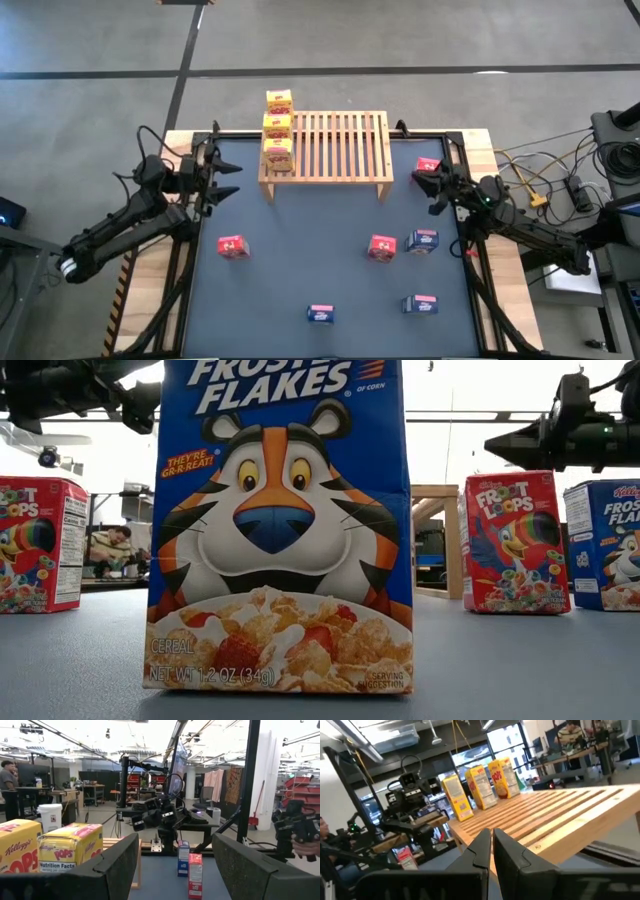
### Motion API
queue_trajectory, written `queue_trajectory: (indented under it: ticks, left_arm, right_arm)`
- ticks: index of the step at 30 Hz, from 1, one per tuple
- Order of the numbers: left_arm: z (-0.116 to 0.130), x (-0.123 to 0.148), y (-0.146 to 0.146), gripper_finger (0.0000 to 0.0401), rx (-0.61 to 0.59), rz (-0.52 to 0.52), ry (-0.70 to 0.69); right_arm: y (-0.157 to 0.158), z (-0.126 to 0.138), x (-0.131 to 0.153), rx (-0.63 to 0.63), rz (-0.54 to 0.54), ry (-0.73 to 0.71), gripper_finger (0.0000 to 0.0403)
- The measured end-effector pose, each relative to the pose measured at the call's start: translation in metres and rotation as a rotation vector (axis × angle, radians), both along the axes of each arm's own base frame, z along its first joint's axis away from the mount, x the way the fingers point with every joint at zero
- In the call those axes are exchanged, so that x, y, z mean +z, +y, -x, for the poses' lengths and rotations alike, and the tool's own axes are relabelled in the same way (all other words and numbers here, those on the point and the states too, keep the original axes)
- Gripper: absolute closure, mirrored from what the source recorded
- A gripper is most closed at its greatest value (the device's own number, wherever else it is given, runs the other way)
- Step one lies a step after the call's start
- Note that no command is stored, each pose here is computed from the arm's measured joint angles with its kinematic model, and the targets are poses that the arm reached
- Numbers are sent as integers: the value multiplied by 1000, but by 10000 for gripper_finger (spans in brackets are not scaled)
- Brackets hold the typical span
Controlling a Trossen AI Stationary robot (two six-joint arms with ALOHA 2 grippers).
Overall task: Stack cereal on shelf
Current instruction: Put the top right blue cereal box on the shelf
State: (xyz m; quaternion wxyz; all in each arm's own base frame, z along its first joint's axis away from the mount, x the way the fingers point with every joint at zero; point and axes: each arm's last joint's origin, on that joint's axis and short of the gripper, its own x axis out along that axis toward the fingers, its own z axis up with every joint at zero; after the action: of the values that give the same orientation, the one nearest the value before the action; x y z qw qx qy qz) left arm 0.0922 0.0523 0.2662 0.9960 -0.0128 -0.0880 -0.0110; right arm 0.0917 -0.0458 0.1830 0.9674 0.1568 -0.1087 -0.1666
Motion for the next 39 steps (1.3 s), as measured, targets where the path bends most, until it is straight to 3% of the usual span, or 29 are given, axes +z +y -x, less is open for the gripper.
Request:
queue_trajectory:
  ticks: [4, 6, 13, 18, 23, 29, 36, 39]
  left_arm:
    - [0, 0, 0, 163, -1, 2, 3]
    - [0, -1, 0, 163, -1, 4, 5]
    - [0, -1, 0, 163, -6, 3, 6]
    - [0, -1, 0, 163, -10, 4, 8]
    - [0, -1, 0, 163, -10, 7, 13]
    - [-1, -2, 0, 163, -12, 23, 17]
    - [-1, -3, 1, 163, -12, 33, 27]
    - [-1, -3, 1, 163, -12, 35, 30]
  right_arm:
    - [1, 2, 13, 3, 63, -38, 394]
    - [4, 5, 35, 29, 99, -47, 394]
    - [17, 24, 105, 67, 126, 120, 374]
    - [23, 19, 136, 205, 115, 164, 339]
    - [25, -6, 137, 294, 108, 275, 310]
    - [39, -55, 115, 379, 70, 533, 301]
    - [78, -59, 104, 343, 44, 801, 300]
    - [93, -58, 102, 354, 7, 852, 296]
